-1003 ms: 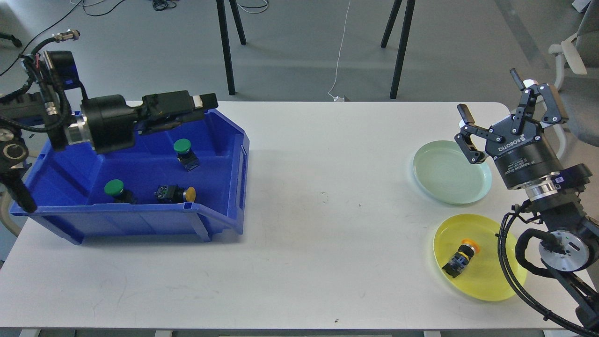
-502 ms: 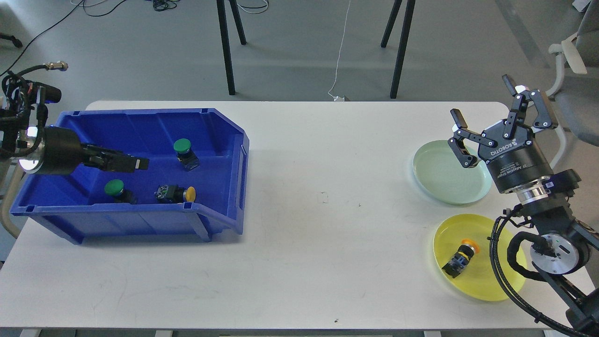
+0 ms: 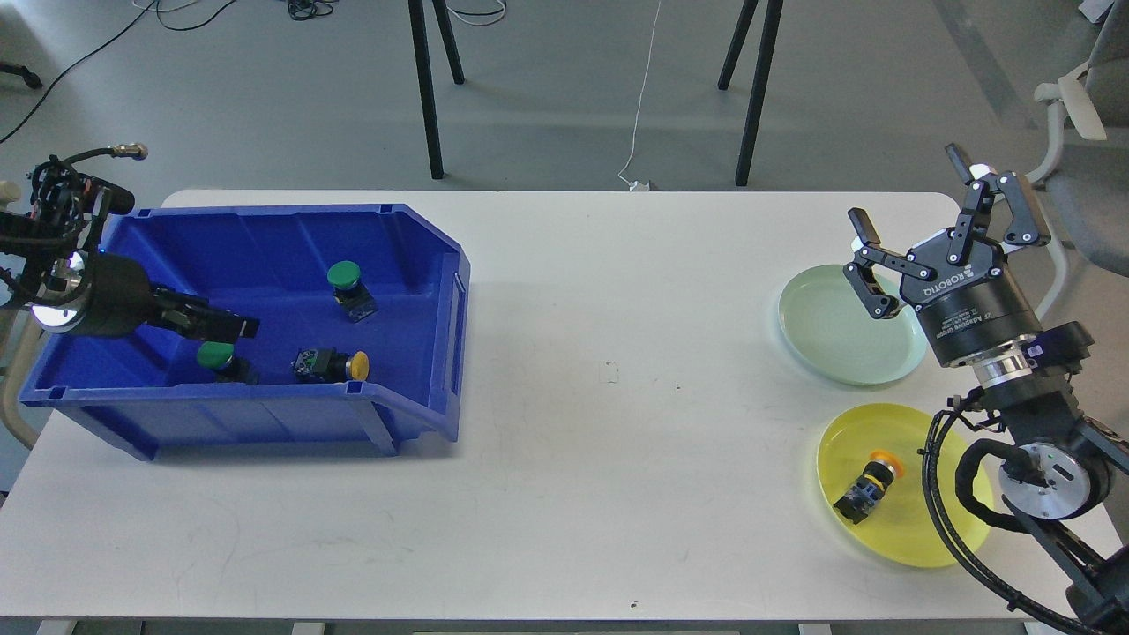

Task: Pass button and place on color plate
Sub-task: 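Grasp a green-capped button in the bin with the left gripper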

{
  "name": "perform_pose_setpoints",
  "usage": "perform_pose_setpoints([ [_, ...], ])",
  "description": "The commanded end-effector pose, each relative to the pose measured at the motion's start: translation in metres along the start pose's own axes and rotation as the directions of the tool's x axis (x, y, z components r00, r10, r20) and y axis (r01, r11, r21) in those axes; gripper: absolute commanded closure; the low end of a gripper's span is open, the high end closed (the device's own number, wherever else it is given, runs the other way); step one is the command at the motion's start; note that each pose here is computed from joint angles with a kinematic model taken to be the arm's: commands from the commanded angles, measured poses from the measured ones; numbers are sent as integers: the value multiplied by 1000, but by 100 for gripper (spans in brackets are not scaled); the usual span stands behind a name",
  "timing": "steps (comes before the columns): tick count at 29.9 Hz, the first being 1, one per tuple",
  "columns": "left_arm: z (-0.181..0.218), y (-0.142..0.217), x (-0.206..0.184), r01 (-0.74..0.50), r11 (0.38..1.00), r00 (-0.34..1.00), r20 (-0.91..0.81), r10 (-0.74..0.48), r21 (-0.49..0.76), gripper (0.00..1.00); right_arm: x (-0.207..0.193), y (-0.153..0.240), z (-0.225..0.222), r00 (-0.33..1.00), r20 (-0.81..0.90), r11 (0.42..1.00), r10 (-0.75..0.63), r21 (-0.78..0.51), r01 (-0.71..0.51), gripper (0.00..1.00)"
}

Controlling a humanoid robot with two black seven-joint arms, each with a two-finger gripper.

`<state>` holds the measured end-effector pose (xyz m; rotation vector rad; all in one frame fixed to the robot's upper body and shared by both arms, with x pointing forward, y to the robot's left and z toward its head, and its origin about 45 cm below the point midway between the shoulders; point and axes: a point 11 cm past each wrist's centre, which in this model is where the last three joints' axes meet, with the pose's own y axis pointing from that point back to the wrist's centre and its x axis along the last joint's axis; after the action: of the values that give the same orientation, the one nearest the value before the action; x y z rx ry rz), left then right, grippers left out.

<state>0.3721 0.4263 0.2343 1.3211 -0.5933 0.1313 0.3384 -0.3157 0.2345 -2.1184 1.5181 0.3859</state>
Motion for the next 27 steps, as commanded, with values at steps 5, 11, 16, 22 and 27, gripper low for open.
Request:
perform_pose_setpoints([
  [5,-1,-4,-7,23,1000,1000,-1,-23,4,20,0,0,0,1000,2,1000,1,0,-1,0],
  [11,-6,-4,-10,33,999,999,-7,-33,18,20,-1,0,0,1000,3,1000,-2,1,2,0],
  [16,-5,-4,-10,33,999,999,-7,-32,16,20,-1,0,0,1000,3,1000,-2,1,2,0],
  [22,-5,-7,-14,41,999,999,-11,-41,14,20,-1,0,0,1000,3,1000,-2,1,2,0],
  [27,-3,-10,-15,46,999,999,-10,-46,7,20,0,0,0,1000,2,1000,-1,0,1,0],
])
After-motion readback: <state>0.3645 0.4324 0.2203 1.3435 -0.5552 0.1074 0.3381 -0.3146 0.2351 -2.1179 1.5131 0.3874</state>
